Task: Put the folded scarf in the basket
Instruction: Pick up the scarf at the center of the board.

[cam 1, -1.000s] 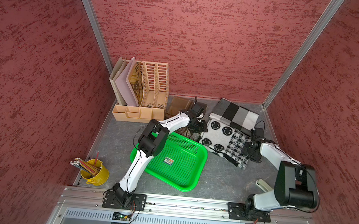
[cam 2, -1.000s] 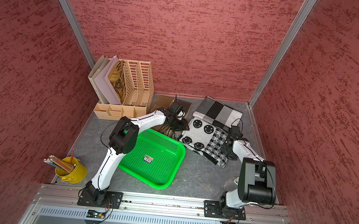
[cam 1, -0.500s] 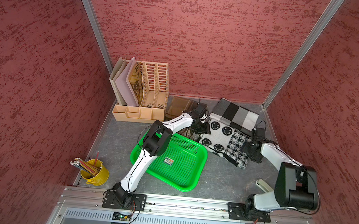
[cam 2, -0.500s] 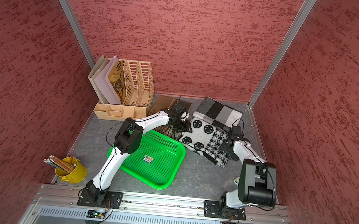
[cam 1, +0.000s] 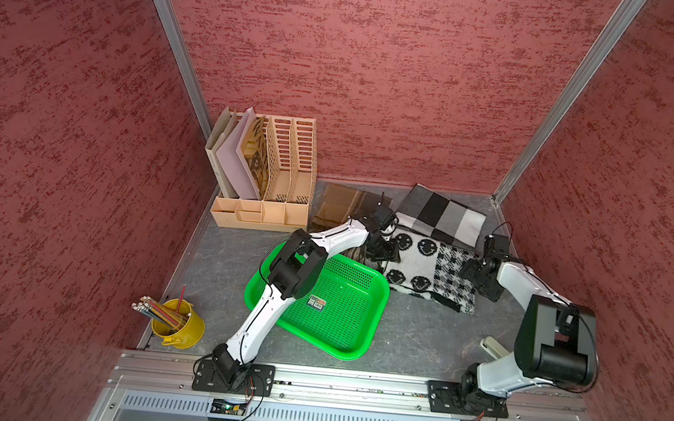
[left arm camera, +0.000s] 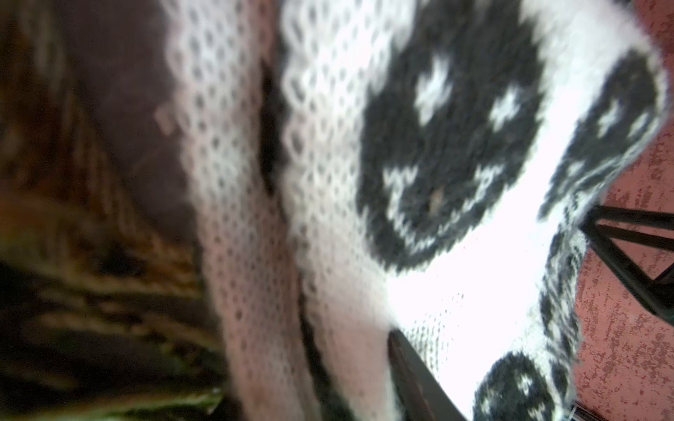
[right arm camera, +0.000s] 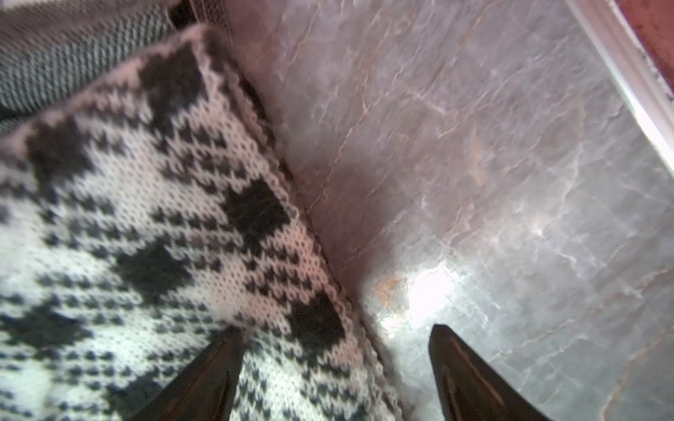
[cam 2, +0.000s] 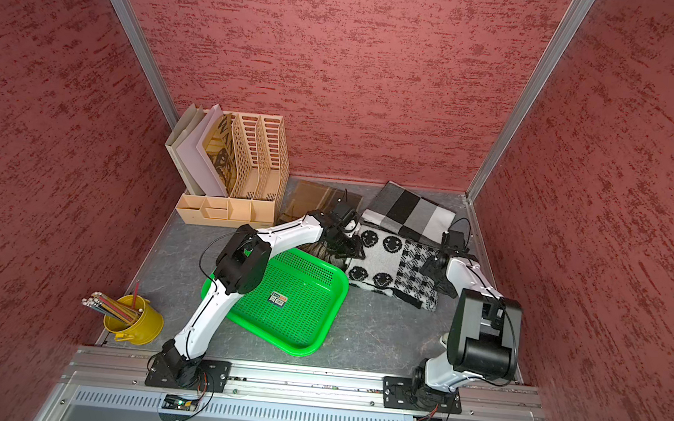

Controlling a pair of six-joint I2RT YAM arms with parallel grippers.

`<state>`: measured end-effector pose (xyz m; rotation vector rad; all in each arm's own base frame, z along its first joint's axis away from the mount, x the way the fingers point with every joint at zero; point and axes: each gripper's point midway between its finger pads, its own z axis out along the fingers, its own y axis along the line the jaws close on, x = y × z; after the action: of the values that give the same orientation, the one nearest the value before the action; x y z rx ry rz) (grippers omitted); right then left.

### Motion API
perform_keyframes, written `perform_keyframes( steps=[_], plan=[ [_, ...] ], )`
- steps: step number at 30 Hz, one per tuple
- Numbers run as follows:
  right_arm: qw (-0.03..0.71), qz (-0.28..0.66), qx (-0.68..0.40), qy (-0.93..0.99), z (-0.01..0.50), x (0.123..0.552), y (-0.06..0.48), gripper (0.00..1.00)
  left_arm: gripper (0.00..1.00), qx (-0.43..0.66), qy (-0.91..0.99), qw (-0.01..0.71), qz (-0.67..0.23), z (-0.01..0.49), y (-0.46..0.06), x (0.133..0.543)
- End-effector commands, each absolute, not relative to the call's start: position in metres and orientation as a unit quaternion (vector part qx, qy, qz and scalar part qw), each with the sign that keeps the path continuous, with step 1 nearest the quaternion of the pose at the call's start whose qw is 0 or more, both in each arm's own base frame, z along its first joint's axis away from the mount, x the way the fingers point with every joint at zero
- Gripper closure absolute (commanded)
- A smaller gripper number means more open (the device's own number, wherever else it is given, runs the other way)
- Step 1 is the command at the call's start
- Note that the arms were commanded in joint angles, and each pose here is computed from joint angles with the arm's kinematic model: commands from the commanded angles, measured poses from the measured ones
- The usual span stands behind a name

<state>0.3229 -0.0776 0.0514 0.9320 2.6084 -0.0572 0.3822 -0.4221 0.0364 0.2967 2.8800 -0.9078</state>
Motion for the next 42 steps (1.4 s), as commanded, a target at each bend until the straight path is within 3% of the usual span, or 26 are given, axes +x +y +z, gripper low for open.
perform_keyframes(
  steps=[1, 7, 17, 23, 30, 37, 42],
  plan=[
    [0.199, -0.006, 0.327, 0.924, 0.063, 0.321, -0.074, 0.14, 0.47, 0.086, 0.949, 0.080, -0.292, 0.050, -0.412, 0.391],
    [0.190, 0.002, 0.320, 0.928, 0.056, 0.321, -0.070, 0.13, 0.45, 0.088, 0.946, 0.068, -0.304, 0.047, -0.420, 0.395],
    [0.152, 0.030, 0.329, 0.931, 0.025, 0.315, -0.058, 0.18, 0.43, 0.070, 0.949, 0.083, -0.295, 0.058, -0.416, 0.383],
    [0.157, 0.019, 0.331, 0.930, 0.026, 0.321, -0.064, 0.27, 0.43, 0.064, 0.955, 0.078, -0.278, 0.052, -0.413, 0.375],
    [0.143, 0.031, 0.332, 0.932, 0.012, 0.319, -0.058, 0.46, 0.43, 0.060, 0.956, 0.089, -0.275, 0.057, -0.410, 0.376],
    [0.147, 0.020, 0.335, 0.930, 0.015, 0.320, -0.063, 1.00, 0.43, 0.054, 0.952, 0.100, -0.283, 0.067, -0.406, 0.375],
    [0.197, -0.039, 0.335, 0.921, 0.053, 0.318, -0.085, 1.00, 0.41, 0.050, 0.948, 0.114, -0.294, 0.083, -0.406, 0.375]
  ],
)
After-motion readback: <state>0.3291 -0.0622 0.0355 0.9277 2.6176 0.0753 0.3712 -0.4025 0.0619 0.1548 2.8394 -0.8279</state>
